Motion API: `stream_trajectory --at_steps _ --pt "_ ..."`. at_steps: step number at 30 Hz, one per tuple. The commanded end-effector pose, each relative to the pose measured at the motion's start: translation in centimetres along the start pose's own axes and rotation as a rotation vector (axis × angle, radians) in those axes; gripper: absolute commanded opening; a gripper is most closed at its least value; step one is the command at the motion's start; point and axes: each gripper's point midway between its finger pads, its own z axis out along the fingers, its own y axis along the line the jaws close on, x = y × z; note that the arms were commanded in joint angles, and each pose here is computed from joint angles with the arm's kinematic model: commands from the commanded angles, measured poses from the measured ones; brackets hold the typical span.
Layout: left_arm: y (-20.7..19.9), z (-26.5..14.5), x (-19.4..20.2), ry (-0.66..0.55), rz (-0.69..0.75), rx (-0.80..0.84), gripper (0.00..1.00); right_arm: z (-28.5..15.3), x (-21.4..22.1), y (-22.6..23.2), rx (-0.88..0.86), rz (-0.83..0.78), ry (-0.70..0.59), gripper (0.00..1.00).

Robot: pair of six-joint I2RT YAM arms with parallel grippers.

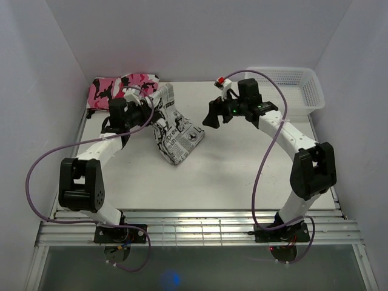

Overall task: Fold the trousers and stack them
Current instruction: Neatly place the folded trousers to the corner

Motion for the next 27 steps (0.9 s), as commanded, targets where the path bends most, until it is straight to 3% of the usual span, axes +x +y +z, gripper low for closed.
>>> stream_trajectory --at_steps 1,3,7,10,16,27 --pt "-4.5 2.1 -6.9 -0.171 0.31 0.141 0.0 -1.9 3.4 -0.4 0.008 0.013 0.059 0.9" --pt "-4.3 4.1 -7.8 -0.183 0.345 0.147 0.0 -3.5 3.4 -1.4 0.047 0.02 0.044 0.9" --pt "-5.9 6.1 -14.4 -0.35 0.415 0.173 0.0 -5.0 3.9 -1.8 0.084 0.016 0.043 0.9" --pt "-5.5 7.6 -16.5 -0.407 0.419 0.153 0.0 -5.4 4.3 -1.7 0.093 0.011 0.049 0.9" --pt "-6.3 7.8 -21.9 -0.573 0.45 0.142 0.0 -5.4 5.3 -1.9 0.098 0.024 0.067 0.9" --pt "-4.2 6.7 -28.4 -0.727 0.426 0.091 0.0 -5.1 6.1 -2.1 0.095 0.042 0.085 0.9"
